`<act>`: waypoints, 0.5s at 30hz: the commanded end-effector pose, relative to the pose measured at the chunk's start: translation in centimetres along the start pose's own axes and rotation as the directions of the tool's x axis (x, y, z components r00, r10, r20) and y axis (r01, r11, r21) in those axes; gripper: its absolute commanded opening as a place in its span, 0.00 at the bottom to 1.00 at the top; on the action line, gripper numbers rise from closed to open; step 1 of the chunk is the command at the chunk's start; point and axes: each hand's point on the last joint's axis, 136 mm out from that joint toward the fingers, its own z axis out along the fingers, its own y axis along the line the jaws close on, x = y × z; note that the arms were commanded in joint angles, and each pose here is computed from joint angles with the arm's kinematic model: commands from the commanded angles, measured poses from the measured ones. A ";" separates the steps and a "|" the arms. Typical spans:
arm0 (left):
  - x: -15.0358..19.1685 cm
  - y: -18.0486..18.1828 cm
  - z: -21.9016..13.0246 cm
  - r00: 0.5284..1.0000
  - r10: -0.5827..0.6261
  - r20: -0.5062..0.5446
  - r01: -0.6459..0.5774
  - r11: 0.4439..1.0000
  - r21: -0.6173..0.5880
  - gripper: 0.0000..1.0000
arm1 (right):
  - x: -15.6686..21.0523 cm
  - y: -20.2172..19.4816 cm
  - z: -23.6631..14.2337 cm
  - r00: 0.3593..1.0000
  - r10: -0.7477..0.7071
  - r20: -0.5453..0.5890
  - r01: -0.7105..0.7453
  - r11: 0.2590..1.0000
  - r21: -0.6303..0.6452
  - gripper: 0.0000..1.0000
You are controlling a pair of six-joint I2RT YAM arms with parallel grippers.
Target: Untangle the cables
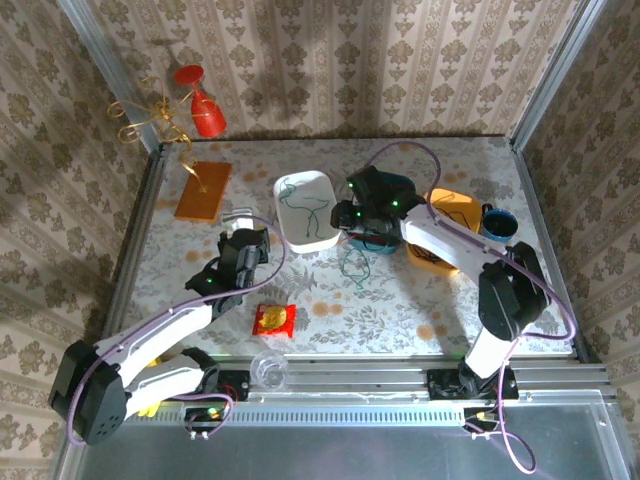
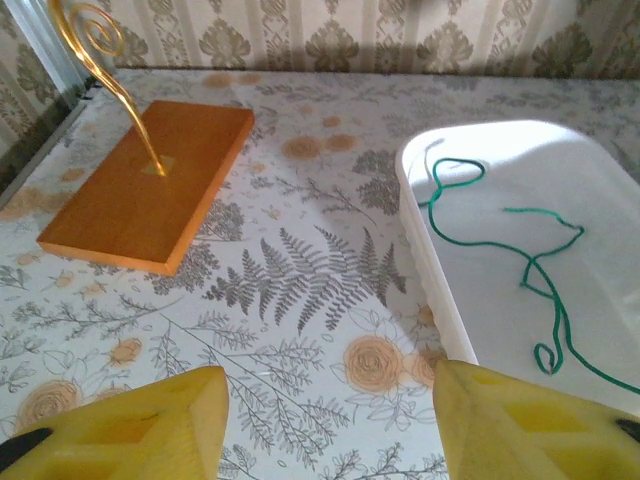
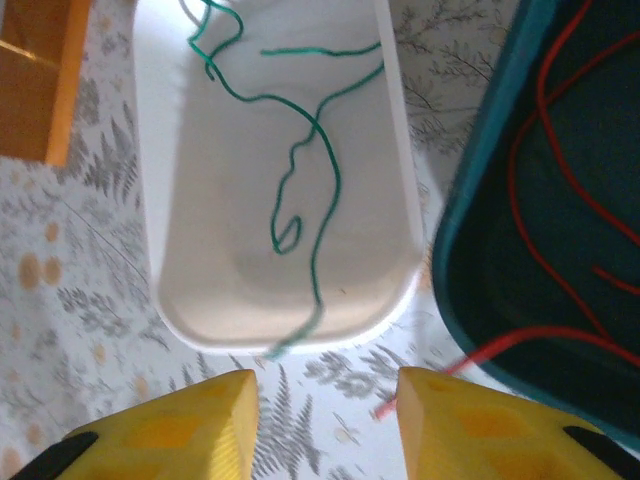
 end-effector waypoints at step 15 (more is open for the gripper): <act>2.6 -2.0 1.7 0.993 -0.006 -0.120 0.009 1.000 0.026 0.58 | 11.0 -8.9 1.4 0.901 -0.219 -0.373 0.328 0.908 0.260 0.52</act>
